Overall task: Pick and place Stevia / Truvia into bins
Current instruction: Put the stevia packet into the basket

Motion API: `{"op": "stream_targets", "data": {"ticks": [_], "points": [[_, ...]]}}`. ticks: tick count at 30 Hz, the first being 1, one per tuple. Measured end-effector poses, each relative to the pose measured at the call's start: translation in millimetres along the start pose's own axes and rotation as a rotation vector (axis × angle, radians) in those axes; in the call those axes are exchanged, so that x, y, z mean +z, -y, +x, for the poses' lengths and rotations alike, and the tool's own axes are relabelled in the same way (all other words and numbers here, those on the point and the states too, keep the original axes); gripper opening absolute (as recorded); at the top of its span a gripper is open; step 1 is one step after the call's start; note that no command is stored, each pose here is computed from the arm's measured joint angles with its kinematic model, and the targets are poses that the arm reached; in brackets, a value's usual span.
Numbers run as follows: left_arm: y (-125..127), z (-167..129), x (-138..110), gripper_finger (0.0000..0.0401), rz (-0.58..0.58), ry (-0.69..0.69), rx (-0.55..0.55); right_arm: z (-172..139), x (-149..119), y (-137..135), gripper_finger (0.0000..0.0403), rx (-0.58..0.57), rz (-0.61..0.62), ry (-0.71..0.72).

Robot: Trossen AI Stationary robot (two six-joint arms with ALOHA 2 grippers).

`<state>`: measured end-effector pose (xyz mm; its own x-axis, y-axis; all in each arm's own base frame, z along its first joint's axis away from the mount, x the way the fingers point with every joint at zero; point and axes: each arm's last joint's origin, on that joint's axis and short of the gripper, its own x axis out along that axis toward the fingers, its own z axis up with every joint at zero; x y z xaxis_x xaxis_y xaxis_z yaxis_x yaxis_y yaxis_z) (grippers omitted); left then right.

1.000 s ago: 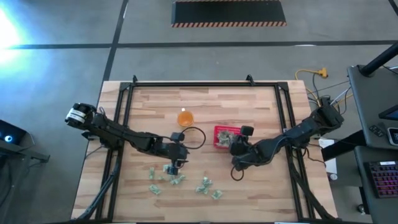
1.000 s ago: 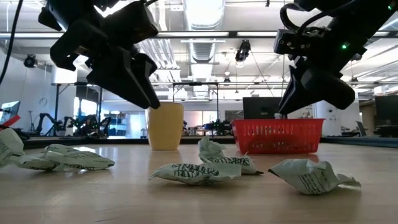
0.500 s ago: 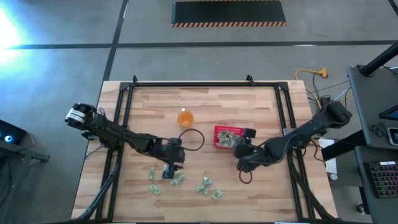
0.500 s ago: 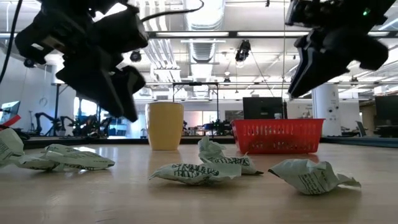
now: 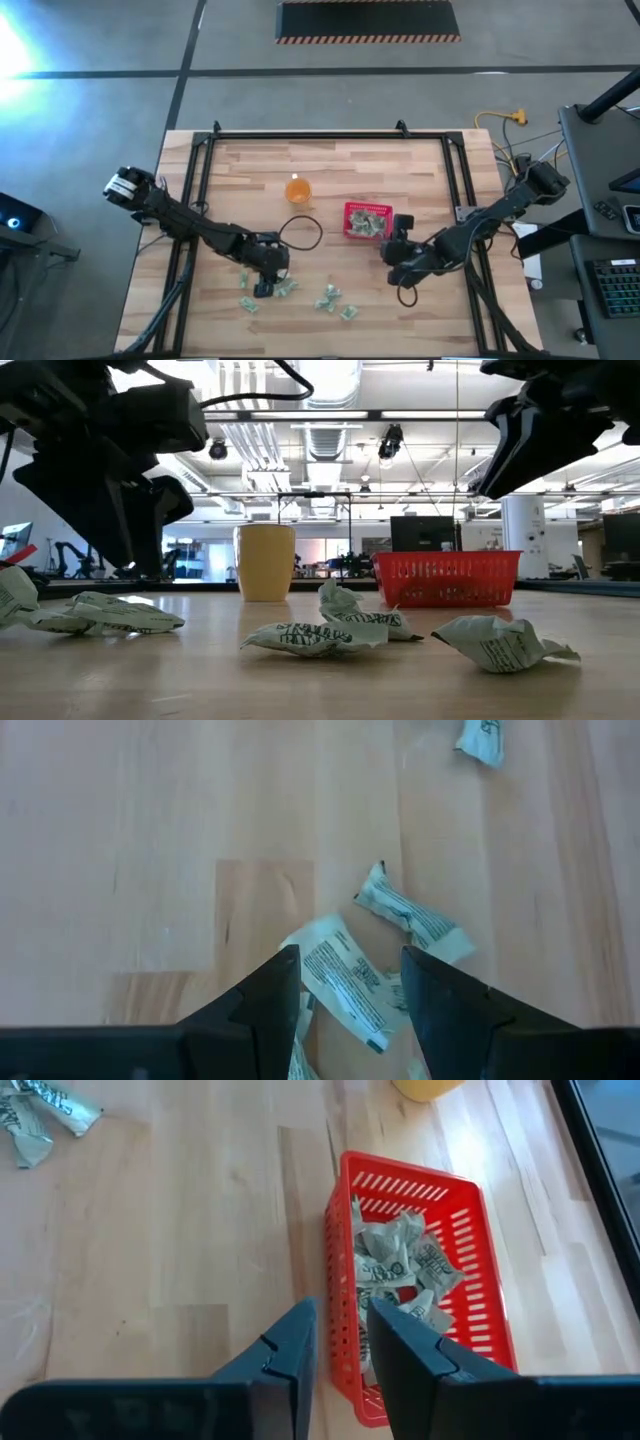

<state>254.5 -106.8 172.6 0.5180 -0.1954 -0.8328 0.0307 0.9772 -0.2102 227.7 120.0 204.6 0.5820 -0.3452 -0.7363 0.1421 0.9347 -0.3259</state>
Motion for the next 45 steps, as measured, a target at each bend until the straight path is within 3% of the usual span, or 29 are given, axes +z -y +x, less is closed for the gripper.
{"op": "stream_targets", "data": {"ticks": [26,31,40,45], "points": [[3.2,24.7,-8.9,0.0155,0.009,-0.069,0.025,0.0,0.2,0.1,0.0073,-0.002,0.002,0.003],[3.1,24.6,-9.0,0.0120,0.016,-0.070,0.024,0.0,0.2,0.1,0.0077,-0.002,0.001,0.003],[3.2,24.7,-8.8,0.0012,0.072,-0.070,0.022,0.0,0.2,0.1,0.0068,-0.003,0.001,0.003],[3.2,24.1,-6.7,0.0005,0.103,-0.058,0.031,0.0,0.2,0.1,0.0072,-0.002,0.002,0.003]]}}
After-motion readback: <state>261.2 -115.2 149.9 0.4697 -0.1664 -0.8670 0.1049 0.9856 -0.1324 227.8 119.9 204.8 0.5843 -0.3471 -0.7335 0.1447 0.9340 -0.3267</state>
